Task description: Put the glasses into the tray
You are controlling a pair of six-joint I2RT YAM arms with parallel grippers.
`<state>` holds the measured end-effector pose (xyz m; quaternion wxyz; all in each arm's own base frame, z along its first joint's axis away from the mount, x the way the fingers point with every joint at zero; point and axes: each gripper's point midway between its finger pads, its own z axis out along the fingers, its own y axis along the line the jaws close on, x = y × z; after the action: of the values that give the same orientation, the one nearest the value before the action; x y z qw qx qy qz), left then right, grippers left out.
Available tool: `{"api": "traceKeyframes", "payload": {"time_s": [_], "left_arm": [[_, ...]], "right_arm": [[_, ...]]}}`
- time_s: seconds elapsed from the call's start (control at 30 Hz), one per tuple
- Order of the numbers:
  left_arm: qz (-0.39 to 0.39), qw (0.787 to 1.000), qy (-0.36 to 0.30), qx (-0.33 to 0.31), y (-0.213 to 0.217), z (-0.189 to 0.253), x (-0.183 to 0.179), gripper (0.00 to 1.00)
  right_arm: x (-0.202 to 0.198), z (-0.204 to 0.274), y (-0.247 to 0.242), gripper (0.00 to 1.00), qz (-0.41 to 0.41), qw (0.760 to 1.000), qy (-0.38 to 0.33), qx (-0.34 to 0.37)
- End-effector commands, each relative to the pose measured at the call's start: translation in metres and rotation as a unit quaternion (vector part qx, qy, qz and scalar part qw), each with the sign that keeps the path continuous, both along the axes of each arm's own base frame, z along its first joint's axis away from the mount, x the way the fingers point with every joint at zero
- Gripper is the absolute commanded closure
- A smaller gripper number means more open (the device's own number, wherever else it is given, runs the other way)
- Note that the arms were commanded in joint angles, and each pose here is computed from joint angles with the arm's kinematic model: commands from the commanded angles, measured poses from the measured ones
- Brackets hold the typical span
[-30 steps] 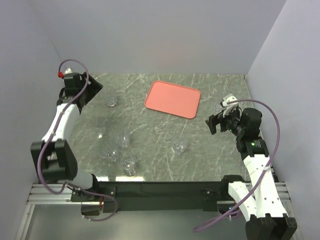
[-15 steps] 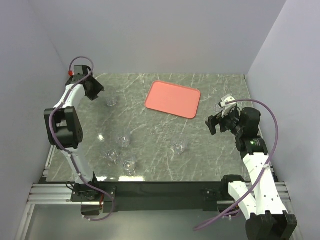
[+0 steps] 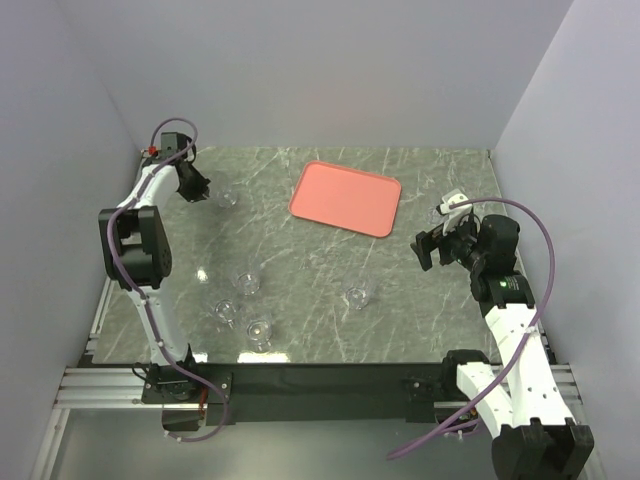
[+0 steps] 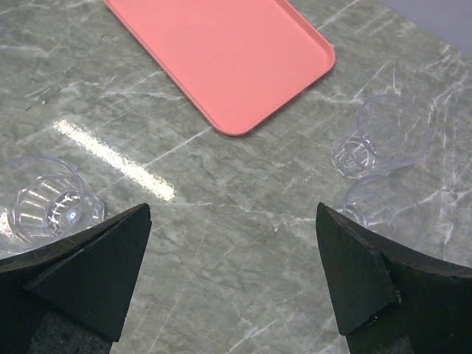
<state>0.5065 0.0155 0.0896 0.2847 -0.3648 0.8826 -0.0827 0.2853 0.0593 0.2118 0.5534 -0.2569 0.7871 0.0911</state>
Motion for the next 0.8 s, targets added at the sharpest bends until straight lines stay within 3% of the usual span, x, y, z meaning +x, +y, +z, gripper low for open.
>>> {"api": "traceKeyframes", "payload": {"time_s": [0.0, 0.3, 0.77], "left_arm": [[-0.003, 1.000, -0.013, 0.019, 0.001, 0.012, 0.009, 0.99], [-0.048, 0.995, -0.073, 0.052, -0.022, 0.060, 0.017, 1.00], [-0.187, 0.973, -0.131, 0.015, -0.127, 0.083, 0.028, 1.00]], "right_arm": [[0.003, 0.003, -0.005, 0.01, -0.008, 1.000, -0.010, -0.006], [0.002, 0.005, -0.007, 0.02, -0.009, 1.000, -0.014, -0.005], [0.000, 0.004, -0.007, 0.02, -0.004, 1.000, -0.013, -0.004]]}}
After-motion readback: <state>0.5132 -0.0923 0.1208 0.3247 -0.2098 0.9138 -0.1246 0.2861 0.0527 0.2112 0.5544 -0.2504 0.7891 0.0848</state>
